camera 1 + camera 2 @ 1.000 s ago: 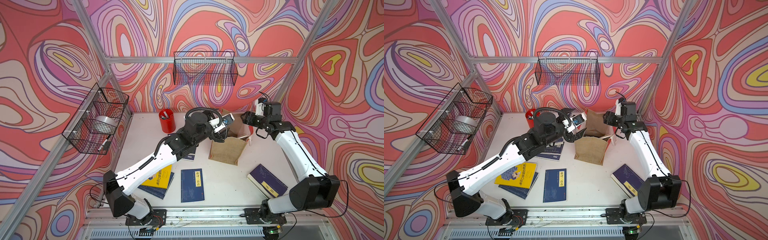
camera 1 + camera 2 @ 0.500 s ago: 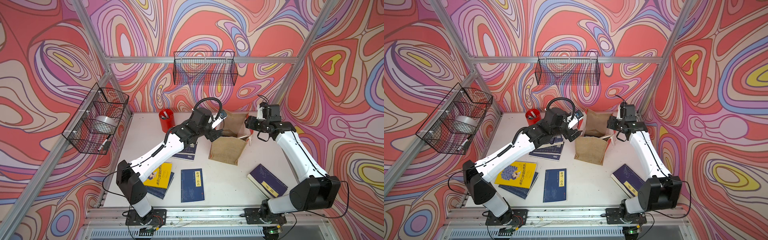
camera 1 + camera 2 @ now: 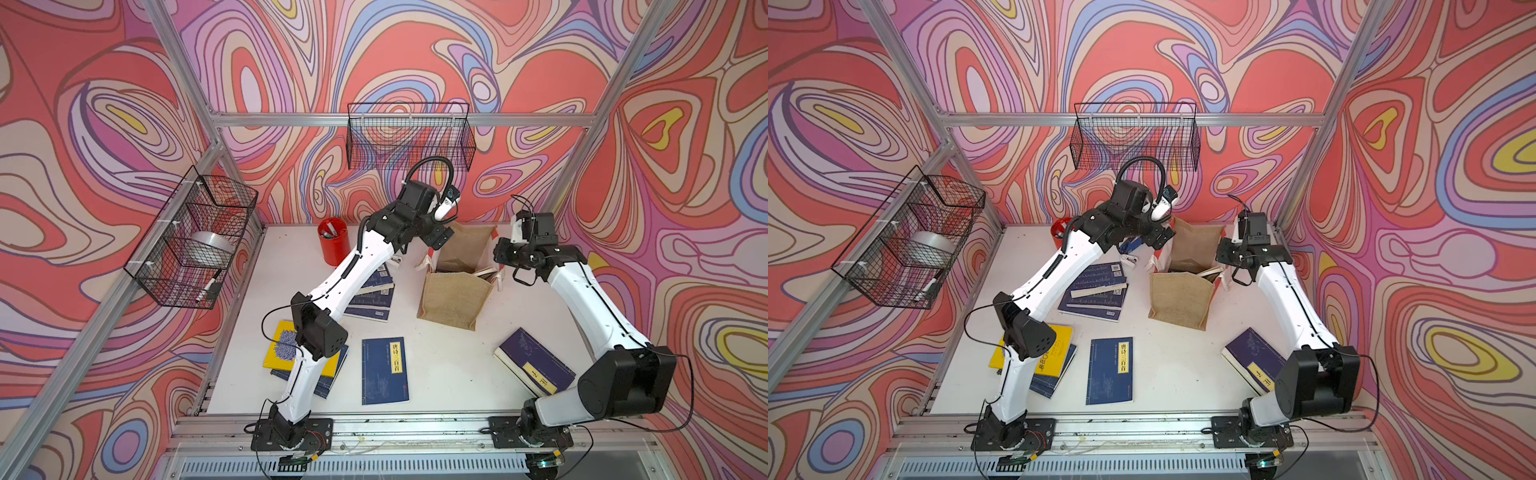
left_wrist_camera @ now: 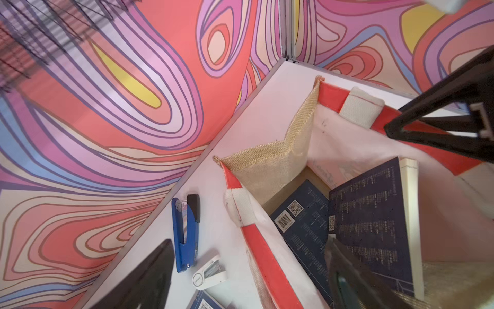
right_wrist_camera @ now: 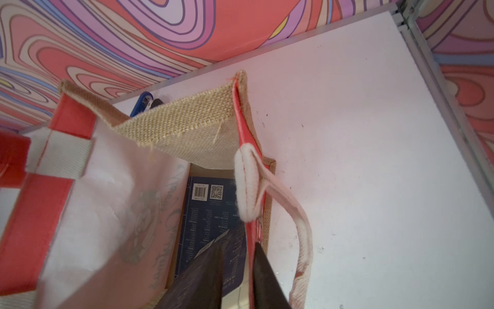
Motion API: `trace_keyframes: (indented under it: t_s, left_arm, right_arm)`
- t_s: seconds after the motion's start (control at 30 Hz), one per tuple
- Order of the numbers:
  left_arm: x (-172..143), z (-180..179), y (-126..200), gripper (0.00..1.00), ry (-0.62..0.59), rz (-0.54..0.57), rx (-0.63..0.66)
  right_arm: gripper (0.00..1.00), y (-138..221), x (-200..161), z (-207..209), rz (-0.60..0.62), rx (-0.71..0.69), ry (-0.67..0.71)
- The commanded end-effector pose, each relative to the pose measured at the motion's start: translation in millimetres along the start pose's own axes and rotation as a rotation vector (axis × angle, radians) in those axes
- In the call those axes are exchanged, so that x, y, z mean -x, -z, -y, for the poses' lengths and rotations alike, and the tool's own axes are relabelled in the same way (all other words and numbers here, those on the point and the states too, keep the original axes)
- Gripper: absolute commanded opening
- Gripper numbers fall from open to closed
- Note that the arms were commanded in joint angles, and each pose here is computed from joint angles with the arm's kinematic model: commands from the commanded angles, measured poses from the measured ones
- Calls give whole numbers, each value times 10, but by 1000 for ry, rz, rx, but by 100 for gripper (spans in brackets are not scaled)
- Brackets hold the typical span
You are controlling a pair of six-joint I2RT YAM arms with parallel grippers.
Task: Put the books into the canvas bag
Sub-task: Adjust the canvas bag at the center of the board.
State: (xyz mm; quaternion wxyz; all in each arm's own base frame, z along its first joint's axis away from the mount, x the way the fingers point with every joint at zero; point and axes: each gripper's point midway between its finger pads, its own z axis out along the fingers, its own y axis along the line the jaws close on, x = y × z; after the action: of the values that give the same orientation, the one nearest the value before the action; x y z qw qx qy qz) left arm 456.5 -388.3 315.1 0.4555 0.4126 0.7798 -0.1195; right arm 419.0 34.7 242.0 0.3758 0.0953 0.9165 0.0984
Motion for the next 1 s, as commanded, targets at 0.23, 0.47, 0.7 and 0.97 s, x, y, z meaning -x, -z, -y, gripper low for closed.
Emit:
trace_keyframes:
  t_s: [0.23, 0.47, 0.7, 0.97]
  left_arm:
    - [-577, 48, -147, 75, 91, -211, -30]
    - [-669, 133, -222, 39, 140, -232, -93]
    - [-705, 130, -236, 28, 164, -242, -102]
    - [-856, 35, -272, 49, 199, -292, -54]
  right_arm:
    - [0, -53, 99, -75, 21, 38, 23]
    - [0, 104, 211, -299, 93, 161, 79]
    - [0, 201, 275, -404, 117, 212, 116]
    - [0, 185, 240, -427, 107, 228, 112]
